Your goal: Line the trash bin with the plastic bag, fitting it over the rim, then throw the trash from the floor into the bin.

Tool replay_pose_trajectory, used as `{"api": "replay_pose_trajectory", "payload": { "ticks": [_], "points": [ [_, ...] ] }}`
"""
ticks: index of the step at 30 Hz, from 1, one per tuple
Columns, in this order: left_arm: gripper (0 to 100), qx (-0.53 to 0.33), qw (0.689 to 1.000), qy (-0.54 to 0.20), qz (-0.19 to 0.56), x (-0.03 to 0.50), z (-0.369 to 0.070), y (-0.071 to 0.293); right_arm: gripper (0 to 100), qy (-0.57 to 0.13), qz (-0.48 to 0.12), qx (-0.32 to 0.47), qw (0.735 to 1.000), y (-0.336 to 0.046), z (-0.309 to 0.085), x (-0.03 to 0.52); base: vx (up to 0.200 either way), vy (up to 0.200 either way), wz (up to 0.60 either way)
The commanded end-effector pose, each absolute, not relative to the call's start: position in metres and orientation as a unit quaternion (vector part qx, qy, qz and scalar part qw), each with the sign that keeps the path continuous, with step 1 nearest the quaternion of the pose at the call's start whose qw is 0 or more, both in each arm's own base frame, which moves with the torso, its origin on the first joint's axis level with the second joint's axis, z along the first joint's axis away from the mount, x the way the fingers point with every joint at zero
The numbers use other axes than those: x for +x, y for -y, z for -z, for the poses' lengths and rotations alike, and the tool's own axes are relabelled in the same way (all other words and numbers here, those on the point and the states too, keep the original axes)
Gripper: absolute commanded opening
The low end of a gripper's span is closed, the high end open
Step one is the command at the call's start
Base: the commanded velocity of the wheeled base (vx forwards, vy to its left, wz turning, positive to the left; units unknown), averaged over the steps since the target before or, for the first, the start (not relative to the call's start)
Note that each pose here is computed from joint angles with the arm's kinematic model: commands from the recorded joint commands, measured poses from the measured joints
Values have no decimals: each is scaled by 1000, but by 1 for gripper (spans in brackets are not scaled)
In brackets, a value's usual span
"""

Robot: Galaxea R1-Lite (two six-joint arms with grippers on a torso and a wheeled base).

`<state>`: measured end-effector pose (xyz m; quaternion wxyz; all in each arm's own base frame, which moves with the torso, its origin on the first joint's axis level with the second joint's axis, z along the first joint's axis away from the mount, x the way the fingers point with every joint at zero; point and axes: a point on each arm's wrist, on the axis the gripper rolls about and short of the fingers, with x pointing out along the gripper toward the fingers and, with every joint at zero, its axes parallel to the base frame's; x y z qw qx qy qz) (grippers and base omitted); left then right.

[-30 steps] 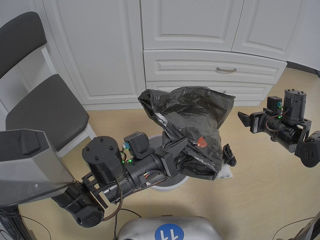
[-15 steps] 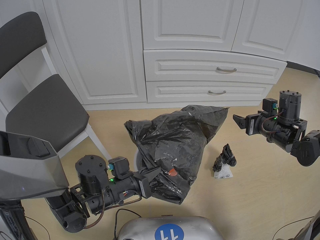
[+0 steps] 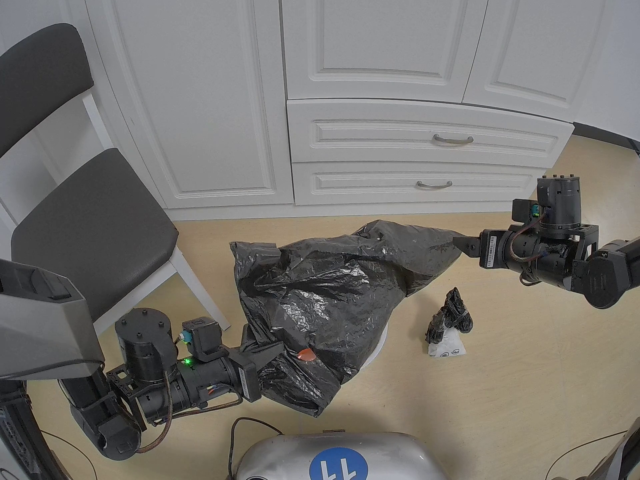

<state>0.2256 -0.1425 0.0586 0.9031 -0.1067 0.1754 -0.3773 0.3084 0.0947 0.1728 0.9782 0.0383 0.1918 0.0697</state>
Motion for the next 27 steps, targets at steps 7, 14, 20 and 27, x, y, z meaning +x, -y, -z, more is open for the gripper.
{"api": "replay_pose_trajectory", "payload": {
  "ticks": [7,14,20,27],
  "points": [
    [0,-108,908,-174,365,229,-59,135,100,-209,-78,39,974,-97,-168,314,0,0,0],
    [0,-107,902,-183,377,226,-56,135,100,-197,-72,69,975,-98,-176,318,0,0,0],
    [0,-92,901,-183,381,224,-55,134,100,-198,-72,79,974,-103,-172,325,0,0,0],
    [0,-92,899,-185,387,224,-54,134,100,-202,-70,88,973,-106,-165,332,0,0,0]
  ]
}}
